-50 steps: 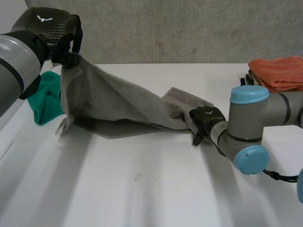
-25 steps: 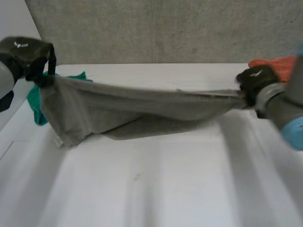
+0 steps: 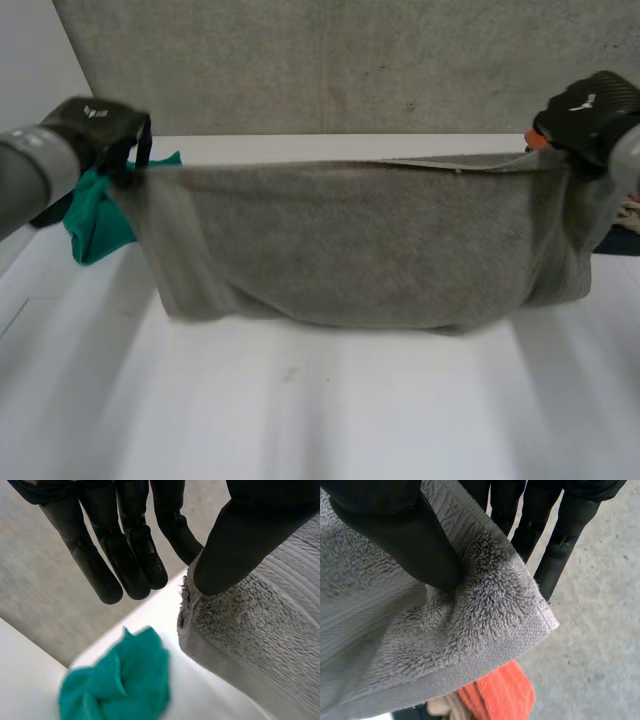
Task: Fold the laundry.
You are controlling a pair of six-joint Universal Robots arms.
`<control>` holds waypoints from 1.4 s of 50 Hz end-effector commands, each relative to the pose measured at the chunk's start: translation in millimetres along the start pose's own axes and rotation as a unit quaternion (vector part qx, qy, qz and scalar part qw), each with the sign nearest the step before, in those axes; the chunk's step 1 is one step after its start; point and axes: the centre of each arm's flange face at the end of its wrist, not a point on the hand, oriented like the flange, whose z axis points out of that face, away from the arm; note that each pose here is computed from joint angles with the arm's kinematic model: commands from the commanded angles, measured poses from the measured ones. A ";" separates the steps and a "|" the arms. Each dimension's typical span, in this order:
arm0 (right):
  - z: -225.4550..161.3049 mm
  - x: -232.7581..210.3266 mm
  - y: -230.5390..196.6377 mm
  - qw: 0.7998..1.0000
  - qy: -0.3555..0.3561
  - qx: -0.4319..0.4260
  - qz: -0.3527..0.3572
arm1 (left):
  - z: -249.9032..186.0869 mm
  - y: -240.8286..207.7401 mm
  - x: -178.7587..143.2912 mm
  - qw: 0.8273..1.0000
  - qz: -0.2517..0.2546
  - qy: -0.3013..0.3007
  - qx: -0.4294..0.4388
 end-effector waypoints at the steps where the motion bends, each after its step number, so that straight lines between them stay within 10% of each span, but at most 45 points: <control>1: 63.5 14.0 -21.5 0.987 0.119 0.099 -0.037 | 53.1 -46.7 -22.7 0.982 -0.014 -0.095 0.163; 6: 80.7 86.1 -67.3 0.897 0.351 0.265 0.051 | 40.6 -135.4 -61.6 0.897 -0.072 -0.152 0.408; 10: 72.3 102.3 -84.6 0.841 0.398 0.353 0.097 | 30.3 -157.2 -69.6 0.862 -0.099 -0.159 0.471; 29: 106.9 -40.7 3.5 0.970 0.136 0.156 0.127 | 94.7 -7.3 -43.8 0.942 -0.120 -0.144 0.279; 43: 94.7 -135.0 81.9 0.992 -0.023 -0.028 0.118 | 77.8 113.9 15.6 0.997 -0.027 -0.046 0.057; 58: -35.9 -92.3 88.9 0.962 -0.185 -0.202 -0.012 | -69.4 122.6 31.3 0.958 0.123 0.115 -0.232; 64: -57.9 -90.2 91.0 0.952 -0.234 -0.184 -0.073 | -101.6 110.9 43.1 0.937 0.142 0.200 -0.250; 70: -37.5 -89.9 87.8 0.967 -0.197 -0.158 -0.037 | -78.9 91.9 41.1 0.953 0.172 0.169 -0.184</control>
